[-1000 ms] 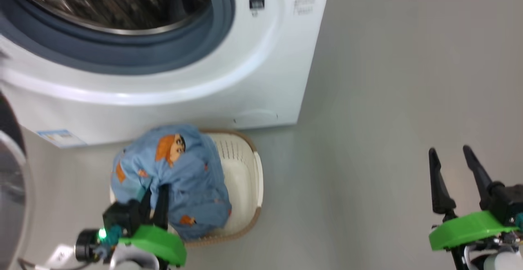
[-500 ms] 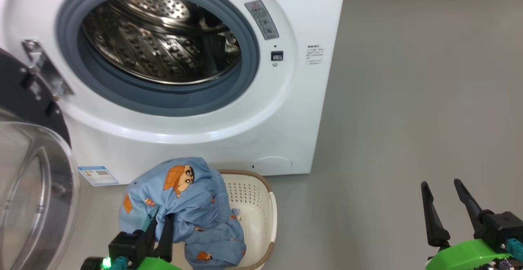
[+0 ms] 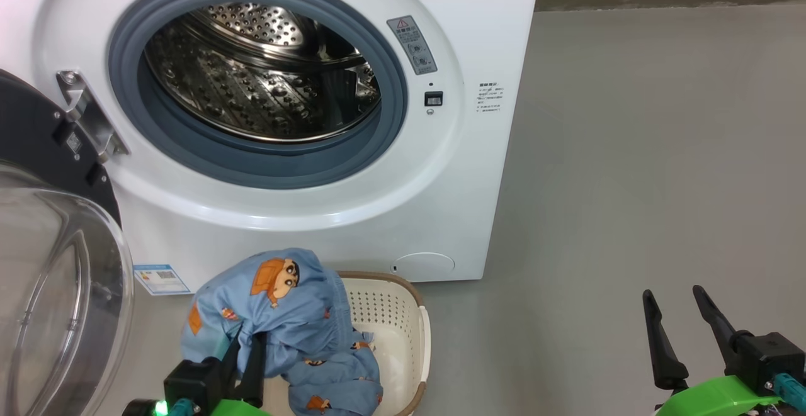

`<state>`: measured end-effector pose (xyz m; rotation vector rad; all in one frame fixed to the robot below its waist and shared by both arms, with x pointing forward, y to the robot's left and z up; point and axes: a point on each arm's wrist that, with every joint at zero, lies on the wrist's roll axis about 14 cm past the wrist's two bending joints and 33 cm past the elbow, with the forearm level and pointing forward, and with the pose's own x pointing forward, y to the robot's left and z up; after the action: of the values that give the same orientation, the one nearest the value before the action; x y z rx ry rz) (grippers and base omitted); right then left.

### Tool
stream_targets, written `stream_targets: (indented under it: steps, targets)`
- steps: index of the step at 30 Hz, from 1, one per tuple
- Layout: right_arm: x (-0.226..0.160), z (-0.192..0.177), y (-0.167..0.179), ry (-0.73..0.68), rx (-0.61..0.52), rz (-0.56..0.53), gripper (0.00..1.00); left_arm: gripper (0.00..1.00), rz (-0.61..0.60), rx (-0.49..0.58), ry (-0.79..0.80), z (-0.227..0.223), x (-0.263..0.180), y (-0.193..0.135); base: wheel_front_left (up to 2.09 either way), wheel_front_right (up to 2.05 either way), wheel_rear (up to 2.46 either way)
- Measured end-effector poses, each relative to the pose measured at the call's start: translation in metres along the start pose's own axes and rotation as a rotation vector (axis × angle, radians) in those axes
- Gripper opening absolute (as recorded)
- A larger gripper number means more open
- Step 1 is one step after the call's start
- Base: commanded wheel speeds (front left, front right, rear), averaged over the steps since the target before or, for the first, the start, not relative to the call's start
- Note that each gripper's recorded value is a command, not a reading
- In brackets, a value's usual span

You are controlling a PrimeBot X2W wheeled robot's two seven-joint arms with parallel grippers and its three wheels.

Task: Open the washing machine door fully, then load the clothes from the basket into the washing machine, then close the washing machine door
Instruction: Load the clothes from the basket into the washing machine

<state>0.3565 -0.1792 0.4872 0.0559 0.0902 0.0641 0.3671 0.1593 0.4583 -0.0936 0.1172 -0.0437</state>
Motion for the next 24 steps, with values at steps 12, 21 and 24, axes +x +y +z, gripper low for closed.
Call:
stream_targets:
  steps: [12, 21, 24]
  targets:
    - [0.002, -0.004, -0.001, 0.014, 0.001, -0.003, 1.0, 0.0, 0.0, -0.005, 0.02, -0.006, 0.002, -0.002, 0.0, 0.0, 0.0]
    - [0.004, -0.011, -0.004, 0.035, 0.01, -0.014, 1.0, 0.0, -0.013, -0.014, 0.044, -0.014, 0.007, -0.007, 0.0, 0.0, 0.0]
    - [0.004, -0.015, -0.006, 0.048, 0.018, -0.018, 1.0, 0.0, -0.017, -0.022, 0.06, -0.019, 0.012, -0.008, 0.0, 0.0, 0.0]
